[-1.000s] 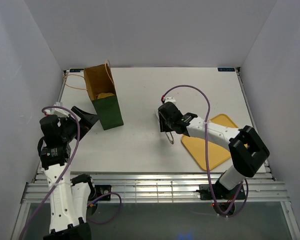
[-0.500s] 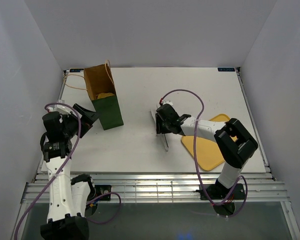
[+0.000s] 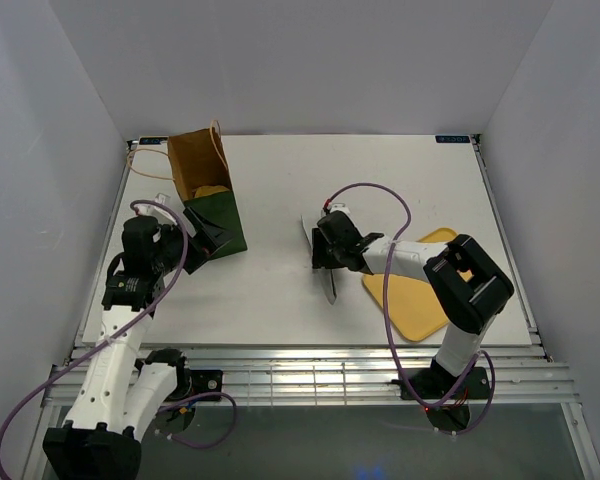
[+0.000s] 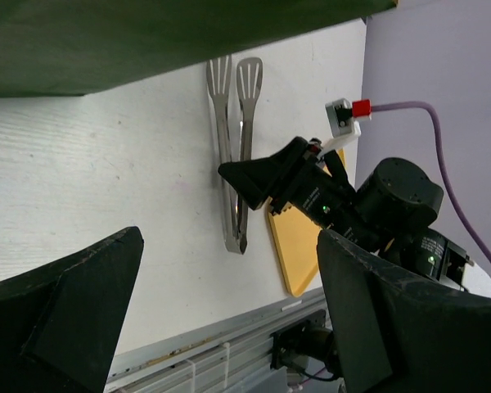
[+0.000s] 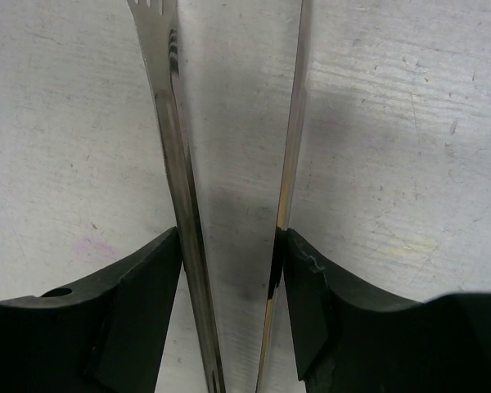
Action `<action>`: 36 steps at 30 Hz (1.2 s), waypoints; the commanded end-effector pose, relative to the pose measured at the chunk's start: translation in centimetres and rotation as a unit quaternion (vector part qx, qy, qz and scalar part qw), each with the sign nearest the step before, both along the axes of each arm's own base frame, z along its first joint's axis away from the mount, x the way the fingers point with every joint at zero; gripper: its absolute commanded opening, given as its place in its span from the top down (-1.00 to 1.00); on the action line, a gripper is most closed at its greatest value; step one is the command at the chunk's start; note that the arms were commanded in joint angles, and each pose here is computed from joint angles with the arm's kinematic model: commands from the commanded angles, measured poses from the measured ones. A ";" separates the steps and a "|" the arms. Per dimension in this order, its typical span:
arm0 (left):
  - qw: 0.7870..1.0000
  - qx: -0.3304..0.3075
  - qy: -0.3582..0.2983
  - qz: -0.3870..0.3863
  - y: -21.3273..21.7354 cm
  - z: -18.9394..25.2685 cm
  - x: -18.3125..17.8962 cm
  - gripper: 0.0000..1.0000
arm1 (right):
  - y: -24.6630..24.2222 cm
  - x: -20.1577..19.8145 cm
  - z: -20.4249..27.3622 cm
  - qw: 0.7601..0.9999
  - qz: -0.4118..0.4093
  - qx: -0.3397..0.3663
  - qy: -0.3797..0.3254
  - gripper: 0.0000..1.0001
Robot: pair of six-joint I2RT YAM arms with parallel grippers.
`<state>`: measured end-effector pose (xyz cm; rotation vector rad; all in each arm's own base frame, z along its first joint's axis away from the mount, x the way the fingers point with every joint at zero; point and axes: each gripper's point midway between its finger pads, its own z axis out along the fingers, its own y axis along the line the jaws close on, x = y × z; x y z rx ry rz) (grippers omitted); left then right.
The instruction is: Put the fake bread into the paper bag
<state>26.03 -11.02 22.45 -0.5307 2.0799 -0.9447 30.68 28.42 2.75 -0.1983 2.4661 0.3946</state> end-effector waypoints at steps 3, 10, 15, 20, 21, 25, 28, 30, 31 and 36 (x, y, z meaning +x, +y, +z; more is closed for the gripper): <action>1.000 -0.001 -0.012 0.017 -0.4 0.1 -0.1 -0.96 | -1.0 -0.2 -0.5 1.000 -0.003 -0.007 -0.003 -0.20; 1.000 -0.020 0.006 -0.014 -2.2 -0.7 -1.1 -0.96 | -1.2 -0.4 0.4 1.000 0.001 0.004 -0.009 -0.42; 0.999 -0.028 0.008 -0.032 -3.2 -0.6 -1.7 -0.96 | -1.2 -0.7 1.6 1.000 0.004 0.015 -0.017 -0.63; 0.998 -0.037 0.000 -0.041 -3.6 -0.1 -2.4 -0.96 | -1.8 -1.1 3.3 0.999 0.002 0.026 -0.035 -0.82; 0.998 -0.038 -0.001 -0.043 -3.6 -0.1 -2.6 -0.96 | -2.1 -1.4 3.4 0.999 0.003 0.027 -0.036 -0.80; 0.998 -0.049 -0.007 -0.049 -3.8 0.4 -3.2 -0.96 | -2.9 -2.1 4.4 0.998 0.004 0.031 -0.046 -0.80; 0.997 -0.056 -0.010 -0.061 -4.1 0.4 -3.7 -0.96 | -3.5 -3.1 5.1 0.998 0.013 0.041 -0.056 -0.80; 0.995 -0.063 -0.028 -0.072 -4.4 0.8 -4.1 -0.96 | -3.2 -3.3 7.0 0.993 0.025 0.073 -0.086 -0.80; 0.993 -0.071 -0.042 -0.088 -4.7 1.3 -4.6 -0.96 | -3.7 -4.3 7.2 0.991 0.037 0.085 -0.094 -0.80; 0.979 -0.113 -0.109 -0.131 -5.8 2.2 -6.4 -0.96 | -4.9 -6.6 8.3 0.977 0.053 0.142 -0.147 -0.80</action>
